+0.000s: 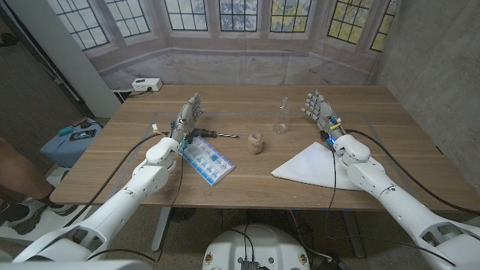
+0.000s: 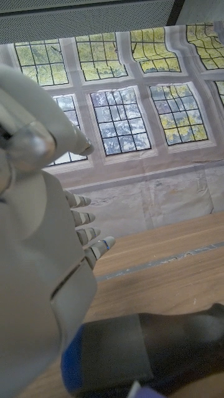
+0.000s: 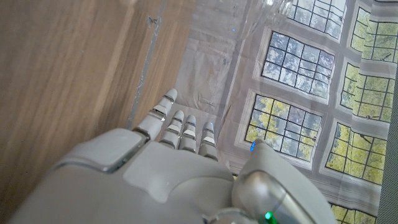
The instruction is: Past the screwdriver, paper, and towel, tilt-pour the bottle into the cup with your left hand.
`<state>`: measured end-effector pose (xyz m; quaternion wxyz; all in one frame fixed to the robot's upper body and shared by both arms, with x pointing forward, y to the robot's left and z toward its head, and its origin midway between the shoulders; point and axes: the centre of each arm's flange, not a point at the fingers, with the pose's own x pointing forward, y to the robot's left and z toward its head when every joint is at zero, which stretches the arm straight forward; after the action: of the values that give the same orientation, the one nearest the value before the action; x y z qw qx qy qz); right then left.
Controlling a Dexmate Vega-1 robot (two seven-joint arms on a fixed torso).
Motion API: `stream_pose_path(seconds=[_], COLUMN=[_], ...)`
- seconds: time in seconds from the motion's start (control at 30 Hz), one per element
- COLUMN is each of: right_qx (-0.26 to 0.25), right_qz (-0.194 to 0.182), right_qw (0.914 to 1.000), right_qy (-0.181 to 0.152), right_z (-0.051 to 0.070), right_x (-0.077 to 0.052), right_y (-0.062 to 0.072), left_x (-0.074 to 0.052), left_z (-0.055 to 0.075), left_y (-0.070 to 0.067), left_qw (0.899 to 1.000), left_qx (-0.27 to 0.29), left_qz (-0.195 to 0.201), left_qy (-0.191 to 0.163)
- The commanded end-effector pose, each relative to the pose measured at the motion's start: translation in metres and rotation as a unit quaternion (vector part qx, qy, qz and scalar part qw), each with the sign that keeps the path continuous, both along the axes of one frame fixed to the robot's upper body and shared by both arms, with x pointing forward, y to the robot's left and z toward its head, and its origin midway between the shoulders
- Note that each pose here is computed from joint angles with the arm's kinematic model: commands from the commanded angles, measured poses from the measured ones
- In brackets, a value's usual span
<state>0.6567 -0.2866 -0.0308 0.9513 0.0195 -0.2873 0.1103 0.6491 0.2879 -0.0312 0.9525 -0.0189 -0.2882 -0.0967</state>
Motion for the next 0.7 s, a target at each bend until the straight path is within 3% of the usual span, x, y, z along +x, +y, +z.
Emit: stream_pose_path(seconds=[0.03,0.7], right_qx=[-0.005,-0.007], right_qz=[0.010,0.009], right_qw=[0.9999,0.9999], right_qy=[-0.001,-0.011], right_z=[-0.002,-0.001], right_x=[0.001,-0.007], right_y=[0.004,0.002], left_x=[-0.007,-0.011], left_z=[-0.001,0.017], left_y=[-0.005,-0.013], left_qw=[1.000,0.998], left_qx=[0.012,0.055], left_qz=[0.007,0.002], left_qy=[-0.001,-0.011])
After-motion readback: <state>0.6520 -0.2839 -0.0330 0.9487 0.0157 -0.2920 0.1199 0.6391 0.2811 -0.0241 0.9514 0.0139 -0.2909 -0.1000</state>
